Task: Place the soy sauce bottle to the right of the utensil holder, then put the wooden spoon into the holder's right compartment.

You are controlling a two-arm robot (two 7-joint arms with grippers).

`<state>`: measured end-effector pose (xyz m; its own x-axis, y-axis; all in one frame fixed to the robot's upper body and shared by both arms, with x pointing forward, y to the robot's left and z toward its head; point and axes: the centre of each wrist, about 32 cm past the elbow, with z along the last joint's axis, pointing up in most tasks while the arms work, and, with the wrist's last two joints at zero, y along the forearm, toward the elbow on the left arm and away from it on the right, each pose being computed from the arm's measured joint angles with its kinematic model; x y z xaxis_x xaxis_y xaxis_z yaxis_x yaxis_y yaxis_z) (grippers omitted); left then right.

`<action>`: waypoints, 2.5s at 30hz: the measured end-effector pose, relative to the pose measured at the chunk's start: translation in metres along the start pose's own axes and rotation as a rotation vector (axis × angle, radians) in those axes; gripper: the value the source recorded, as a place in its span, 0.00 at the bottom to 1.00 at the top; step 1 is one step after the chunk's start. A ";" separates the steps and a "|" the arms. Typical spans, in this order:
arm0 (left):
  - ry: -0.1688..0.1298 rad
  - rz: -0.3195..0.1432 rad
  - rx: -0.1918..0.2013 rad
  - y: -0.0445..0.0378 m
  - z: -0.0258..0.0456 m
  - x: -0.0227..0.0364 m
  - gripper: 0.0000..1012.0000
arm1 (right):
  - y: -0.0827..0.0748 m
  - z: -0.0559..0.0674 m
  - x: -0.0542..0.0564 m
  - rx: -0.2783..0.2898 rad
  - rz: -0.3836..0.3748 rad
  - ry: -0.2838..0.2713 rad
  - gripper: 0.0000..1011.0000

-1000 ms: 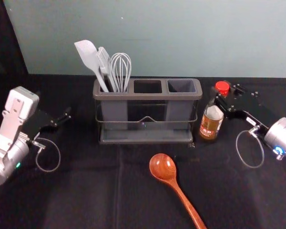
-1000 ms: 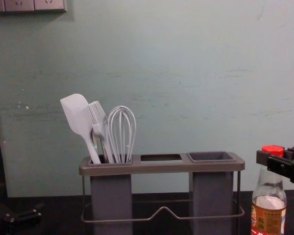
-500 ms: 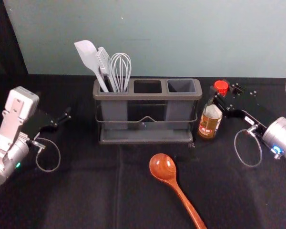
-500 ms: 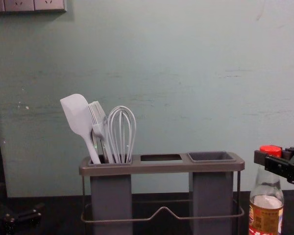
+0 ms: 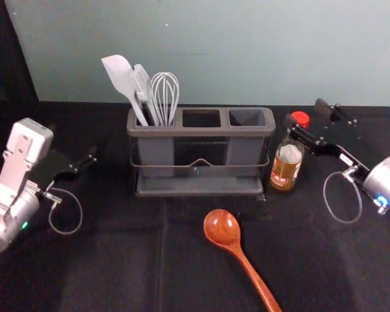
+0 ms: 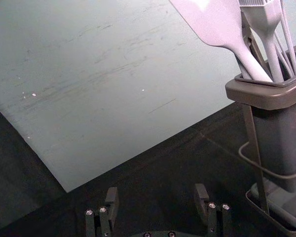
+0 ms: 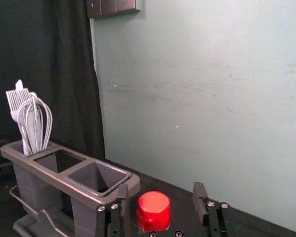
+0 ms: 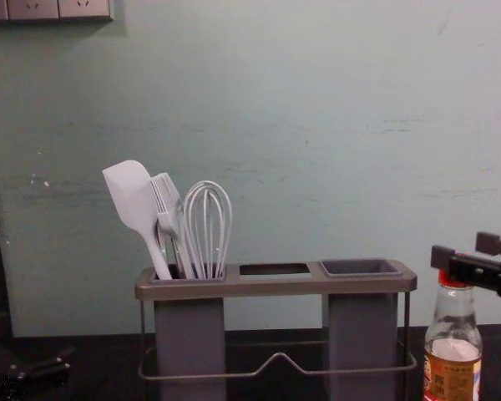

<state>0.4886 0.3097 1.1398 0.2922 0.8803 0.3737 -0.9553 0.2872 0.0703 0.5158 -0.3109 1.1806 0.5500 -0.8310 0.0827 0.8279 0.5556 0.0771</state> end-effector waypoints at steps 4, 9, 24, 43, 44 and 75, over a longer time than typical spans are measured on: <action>0.000 0.000 0.000 0.0000 0.0000 0.0000 0.99 | -0.003 0.004 0.001 0.013 -0.006 -0.006 0.92; 0.000 0.000 0.000 0.0000 0.0000 0.0000 0.99 | -0.010 0.010 -0.002 0.032 -0.018 -0.016 0.99; 0.000 0.000 0.000 0.0000 0.0000 0.0000 0.99 | -0.043 0.013 -0.046 0.045 0.025 -0.045 0.99; 0.000 0.000 0.000 0.0000 0.0000 0.0000 0.99 | -0.039 -0.022 -0.105 -0.025 0.210 0.018 0.99; 0.000 0.000 0.000 0.0000 0.0000 0.0000 0.99 | -0.039 -0.023 -0.105 -0.026 0.211 0.019 0.99; 0.000 0.000 0.000 0.0000 0.0000 0.0000 0.99 | -0.038 -0.023 -0.110 -0.055 0.200 0.016 0.99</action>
<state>0.4886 0.3097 1.1398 0.2923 0.8803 0.3737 -0.9553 0.2873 0.0703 0.4269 -0.2414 1.1454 0.7052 -0.7050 0.0755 0.7066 0.7076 0.0063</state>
